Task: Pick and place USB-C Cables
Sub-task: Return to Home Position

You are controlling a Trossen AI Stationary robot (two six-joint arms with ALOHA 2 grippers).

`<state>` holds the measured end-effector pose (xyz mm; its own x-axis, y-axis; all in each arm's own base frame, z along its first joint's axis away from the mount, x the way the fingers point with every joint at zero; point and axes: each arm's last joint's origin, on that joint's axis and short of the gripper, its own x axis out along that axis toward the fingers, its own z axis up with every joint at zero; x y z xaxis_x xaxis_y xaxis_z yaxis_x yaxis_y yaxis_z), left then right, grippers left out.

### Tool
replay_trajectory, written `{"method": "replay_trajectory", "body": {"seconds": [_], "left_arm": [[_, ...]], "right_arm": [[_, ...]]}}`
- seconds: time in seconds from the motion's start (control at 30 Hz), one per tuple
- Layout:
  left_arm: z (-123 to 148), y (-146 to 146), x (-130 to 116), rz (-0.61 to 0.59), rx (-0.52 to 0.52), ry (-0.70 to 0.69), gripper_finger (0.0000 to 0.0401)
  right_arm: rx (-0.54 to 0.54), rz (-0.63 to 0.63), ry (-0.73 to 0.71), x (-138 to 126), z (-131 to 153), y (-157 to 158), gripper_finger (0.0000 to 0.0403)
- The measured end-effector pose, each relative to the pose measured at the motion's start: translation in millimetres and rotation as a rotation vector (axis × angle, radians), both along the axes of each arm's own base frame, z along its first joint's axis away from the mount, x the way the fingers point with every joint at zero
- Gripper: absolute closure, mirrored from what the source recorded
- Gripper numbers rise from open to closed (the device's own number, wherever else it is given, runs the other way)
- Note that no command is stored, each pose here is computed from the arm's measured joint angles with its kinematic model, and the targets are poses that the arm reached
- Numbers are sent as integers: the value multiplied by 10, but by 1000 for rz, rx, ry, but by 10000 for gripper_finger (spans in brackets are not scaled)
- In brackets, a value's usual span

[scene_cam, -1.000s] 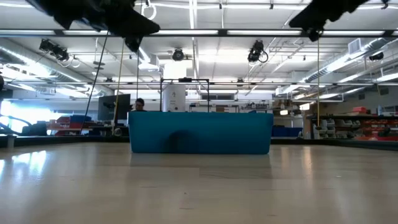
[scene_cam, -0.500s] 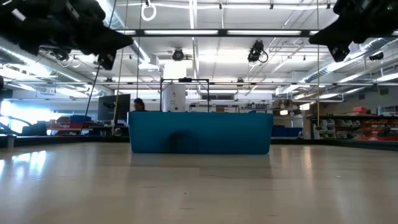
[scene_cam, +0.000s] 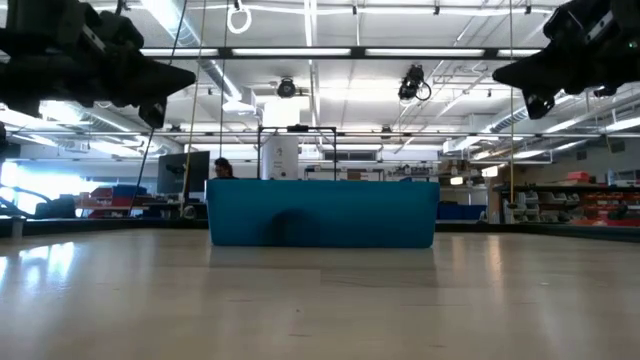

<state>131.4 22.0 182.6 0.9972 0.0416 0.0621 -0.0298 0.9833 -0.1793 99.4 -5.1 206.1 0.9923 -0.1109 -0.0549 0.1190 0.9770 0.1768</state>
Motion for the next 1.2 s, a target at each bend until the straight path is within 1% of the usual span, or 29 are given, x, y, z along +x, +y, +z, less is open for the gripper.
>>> {"method": "replay_trajectory", "body": {"seconds": [0.1,0.17,0.27,0.53,0.7,0.93,1.03,1.1,1.2], "left_arm": [[-83,-5,-26,0,4,-11,399],[-91,-5,-26,0,6,-5,399],[-86,-9,-26,-13,22,-9,399],[-87,-11,-27,-20,22,-9,399],[-89,-11,-27,-21,16,-8,399],[-101,-10,-26,-19,-5,3,399],[-107,-4,-26,3,8,10,399],[-117,-3,-25,6,12,21,399],[-139,-10,-24,-14,24,42,399]], "right_arm": [[-20,14,10,30,-133,7,402],[-25,26,15,40,-204,10,402],[-27,55,-20,48,-265,18,402],[-50,52,-88,-24,-247,19,402],[-20,15,-15,-50,-325,8,402],[-26,17,-24,-52,-316,11,402],[-47,18,-14,-48,-339,10,402],[-50,37,-10,-43,-358,16,402],[-66,101,-21,-34,-374,34,402]]}}
